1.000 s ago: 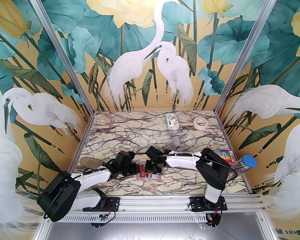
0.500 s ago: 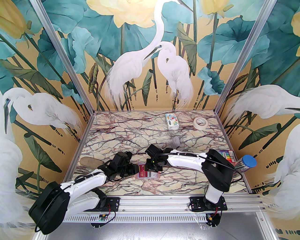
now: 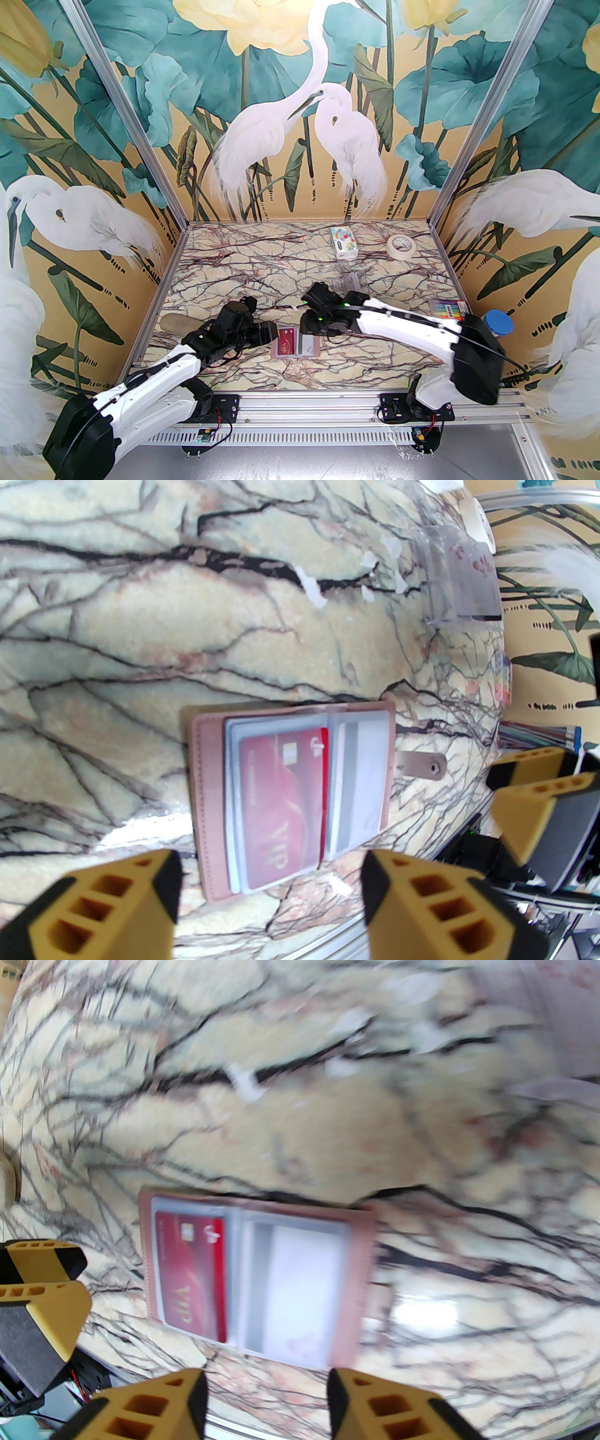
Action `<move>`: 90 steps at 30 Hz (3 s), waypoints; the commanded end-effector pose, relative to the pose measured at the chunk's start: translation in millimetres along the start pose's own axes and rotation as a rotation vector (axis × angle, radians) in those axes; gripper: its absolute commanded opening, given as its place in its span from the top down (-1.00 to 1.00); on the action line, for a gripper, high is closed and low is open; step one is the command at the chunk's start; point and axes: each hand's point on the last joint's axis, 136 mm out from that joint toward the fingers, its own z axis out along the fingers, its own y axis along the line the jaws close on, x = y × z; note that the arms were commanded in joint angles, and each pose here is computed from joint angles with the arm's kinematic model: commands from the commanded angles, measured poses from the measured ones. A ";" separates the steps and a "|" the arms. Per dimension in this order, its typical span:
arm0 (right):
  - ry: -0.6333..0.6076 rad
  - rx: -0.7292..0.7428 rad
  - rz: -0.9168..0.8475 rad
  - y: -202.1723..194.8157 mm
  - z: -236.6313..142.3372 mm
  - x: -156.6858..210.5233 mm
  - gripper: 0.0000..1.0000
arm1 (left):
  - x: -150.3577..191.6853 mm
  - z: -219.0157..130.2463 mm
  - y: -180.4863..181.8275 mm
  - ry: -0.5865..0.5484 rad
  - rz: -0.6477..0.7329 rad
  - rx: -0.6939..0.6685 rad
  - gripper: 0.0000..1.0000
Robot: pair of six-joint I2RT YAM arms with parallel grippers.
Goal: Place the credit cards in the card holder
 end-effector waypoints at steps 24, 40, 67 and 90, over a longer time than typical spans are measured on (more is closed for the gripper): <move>0.080 0.111 0.071 -32.1 22.2 26.1 -0.11 | 5.7 2.9 18.7 0.035 -0.025 -0.057 -0.77; 0.117 0.222 0.009 -35.3 41.4 21.2 0.43 | 9.8 8.4 20.3 0.056 -0.033 -0.051 -0.74; 0.120 0.235 -0.043 -32.7 44.3 17.9 0.97 | 13.1 10.6 18.8 0.073 -0.044 -0.036 -0.70; 0.101 0.150 -0.082 -19.5 36.2 14.5 1.00 | 26.3 29.0 7.0 0.170 -0.078 0.034 -0.32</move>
